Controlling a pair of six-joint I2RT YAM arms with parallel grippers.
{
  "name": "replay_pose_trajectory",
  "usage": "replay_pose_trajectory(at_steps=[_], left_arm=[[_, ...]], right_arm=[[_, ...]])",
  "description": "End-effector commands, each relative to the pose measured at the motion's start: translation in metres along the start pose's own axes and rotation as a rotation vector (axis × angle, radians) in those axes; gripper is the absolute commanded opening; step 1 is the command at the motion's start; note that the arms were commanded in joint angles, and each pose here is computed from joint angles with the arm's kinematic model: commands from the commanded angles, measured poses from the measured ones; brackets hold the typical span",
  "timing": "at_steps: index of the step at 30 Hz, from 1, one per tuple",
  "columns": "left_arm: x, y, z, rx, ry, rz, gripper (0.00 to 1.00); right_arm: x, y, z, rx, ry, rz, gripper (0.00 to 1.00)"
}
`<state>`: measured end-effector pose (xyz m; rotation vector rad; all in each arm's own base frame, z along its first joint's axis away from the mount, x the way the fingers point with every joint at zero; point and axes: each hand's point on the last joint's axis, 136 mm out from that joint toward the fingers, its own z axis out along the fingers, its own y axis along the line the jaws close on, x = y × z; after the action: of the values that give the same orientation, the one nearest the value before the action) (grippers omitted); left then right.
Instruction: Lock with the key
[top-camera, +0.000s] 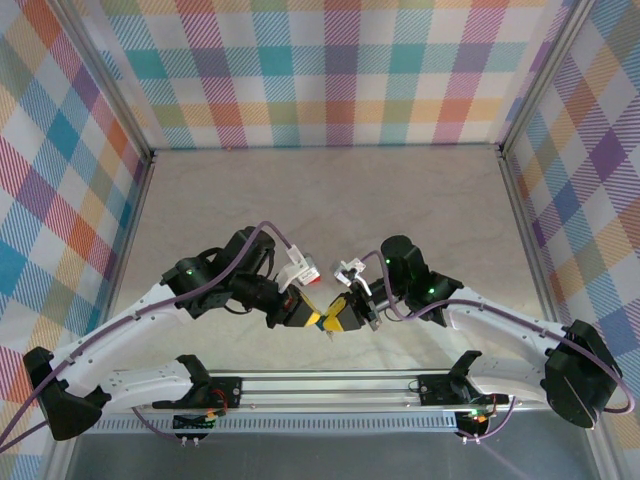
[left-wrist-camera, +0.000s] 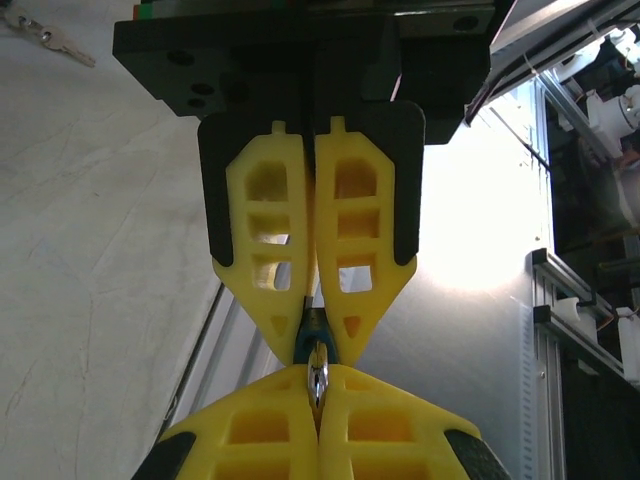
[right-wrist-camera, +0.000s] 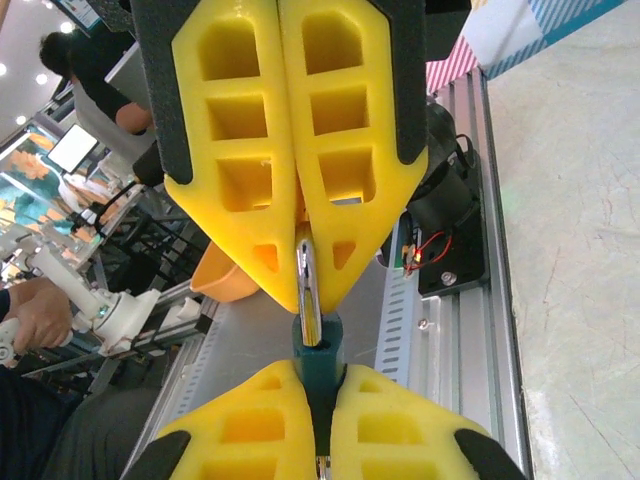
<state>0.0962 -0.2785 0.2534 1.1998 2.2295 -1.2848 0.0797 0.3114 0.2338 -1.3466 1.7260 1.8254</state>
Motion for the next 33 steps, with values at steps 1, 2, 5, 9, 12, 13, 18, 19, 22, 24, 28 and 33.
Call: replay_pose_trajectory(at_steps=[1, 2, 5, 9, 12, 13, 18, 19, 22, 24, 28, 33], left_arm=[[-0.006, -0.007, -0.005, 0.022, -0.011, 0.024, 0.0], [-0.005, -0.009, -0.005, 0.034, -0.007, 0.025, 0.0], [-0.001, -0.01, -0.004, 0.044, 0.0, 0.028, 0.0], [0.007, -0.014, 0.001, 0.079, 0.022, 0.021, 0.0], [0.011, -0.014, 0.005, 0.087, 0.046, 0.015, 0.0], [0.012, -0.013, 0.006, 0.086, 0.051, 0.012, 0.0], [0.019, -0.009, 0.012, 0.066, 0.079, 0.008, 0.0], [0.02, -0.009, 0.012, 0.067, 0.081, 0.008, 0.0], [0.023, -0.009, 0.016, 0.068, 0.096, 0.004, 0.0], [0.025, -0.01, 0.018, 0.081, 0.107, -0.001, 0.0], [0.03, -0.016, 0.025, 0.124, 0.146, -0.013, 0.0], [0.035, -0.021, 0.031, 0.166, 0.186, -0.025, 0.0]], right_arm=[[-0.014, 0.009, -0.003, 0.019, -0.027, -0.095, 0.0], [-0.015, 0.009, -0.003, 0.023, -0.031, -0.101, 0.0], [-0.016, 0.01, -0.003, 0.022, -0.033, -0.109, 0.0], [-0.02, 0.013, -0.004, 0.028, -0.041, -0.123, 0.0], [-0.024, 0.016, -0.006, 0.034, -0.051, -0.141, 0.0], [-0.025, 0.017, -0.007, 0.037, -0.053, -0.148, 0.0], [-0.033, 0.023, -0.01, 0.06, -0.082, -0.181, 0.0], [-0.035, 0.024, -0.011, 0.061, -0.087, -0.184, 0.0], [-0.039, 0.027, -0.011, 0.054, -0.098, -0.187, 0.0], [-0.041, 0.027, -0.011, 0.05, -0.099, -0.183, 0.0], [-0.043, 0.024, -0.008, 0.043, -0.079, -0.167, 0.0], [-0.046, 0.024, -0.008, 0.045, -0.078, -0.169, 0.0]])
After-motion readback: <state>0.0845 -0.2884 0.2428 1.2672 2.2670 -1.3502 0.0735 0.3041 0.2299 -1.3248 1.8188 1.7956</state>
